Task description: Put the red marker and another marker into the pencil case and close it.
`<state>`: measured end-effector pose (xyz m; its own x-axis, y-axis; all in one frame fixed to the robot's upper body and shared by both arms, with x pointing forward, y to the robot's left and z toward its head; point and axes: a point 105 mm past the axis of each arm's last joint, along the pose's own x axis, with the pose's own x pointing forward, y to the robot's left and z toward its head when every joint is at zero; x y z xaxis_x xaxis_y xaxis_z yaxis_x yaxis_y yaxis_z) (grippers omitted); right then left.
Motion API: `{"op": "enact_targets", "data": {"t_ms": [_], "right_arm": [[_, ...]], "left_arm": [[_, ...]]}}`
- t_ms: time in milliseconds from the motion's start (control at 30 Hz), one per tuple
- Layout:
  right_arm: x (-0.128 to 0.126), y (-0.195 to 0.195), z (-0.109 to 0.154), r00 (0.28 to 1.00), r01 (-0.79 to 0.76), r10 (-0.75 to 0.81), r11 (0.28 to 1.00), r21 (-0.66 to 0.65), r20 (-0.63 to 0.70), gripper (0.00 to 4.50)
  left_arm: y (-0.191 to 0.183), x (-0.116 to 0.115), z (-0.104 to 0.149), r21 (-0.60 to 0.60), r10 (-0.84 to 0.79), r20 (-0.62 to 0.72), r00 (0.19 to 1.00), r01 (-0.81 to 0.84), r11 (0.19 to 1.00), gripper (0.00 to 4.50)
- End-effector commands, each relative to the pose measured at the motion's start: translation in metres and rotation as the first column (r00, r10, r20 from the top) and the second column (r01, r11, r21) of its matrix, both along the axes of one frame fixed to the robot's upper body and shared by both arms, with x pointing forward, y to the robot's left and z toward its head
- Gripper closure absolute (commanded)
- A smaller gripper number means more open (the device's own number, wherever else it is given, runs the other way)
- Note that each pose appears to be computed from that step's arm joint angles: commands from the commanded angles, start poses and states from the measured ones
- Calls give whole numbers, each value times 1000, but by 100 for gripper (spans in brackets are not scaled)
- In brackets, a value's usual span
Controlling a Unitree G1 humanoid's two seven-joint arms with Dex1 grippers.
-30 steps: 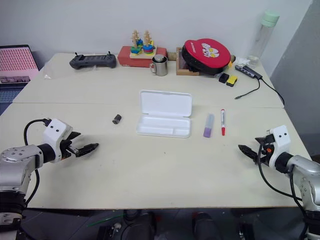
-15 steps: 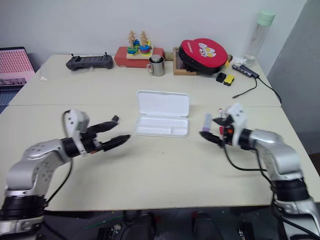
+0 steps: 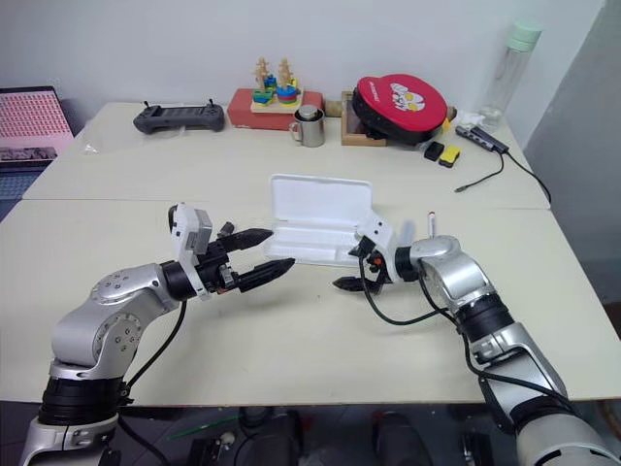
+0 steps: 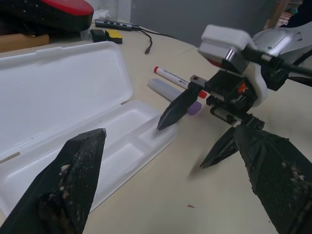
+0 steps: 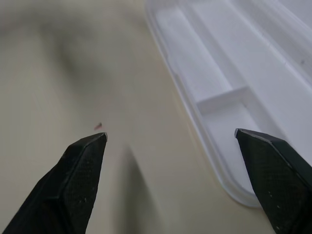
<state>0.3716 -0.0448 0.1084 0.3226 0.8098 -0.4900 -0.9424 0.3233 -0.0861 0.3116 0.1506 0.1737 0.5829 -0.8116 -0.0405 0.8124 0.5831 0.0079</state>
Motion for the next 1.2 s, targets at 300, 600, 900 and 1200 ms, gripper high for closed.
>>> {"op": "enact_targets", "data": {"t_ms": [300, 600, 900, 1200], "right_arm": [[13, 6, 1, 998, -22, 23, 999, -26, 50, 308], [-3, 17, 14, 983, -141, 136, 989, 33, 126, 449], [-52, 14, -3, 959, -279, 279, 960, -6, 48, 449], [-61, 16, -4, 954, -297, 296, 955, 7, 52, 449]], "left_arm": [[8, -1, 20, -21, 21, 65, 998, -20, 1000, 0], [11, 1, 22, -6, 32, 69, 997, -32, 999, 0], [7, -8, 17, 26, -24, 35, 999, 23, 999, 0], [-3, -17, 15, 66, -107, 21, 994, 106, 992, 0]]}}
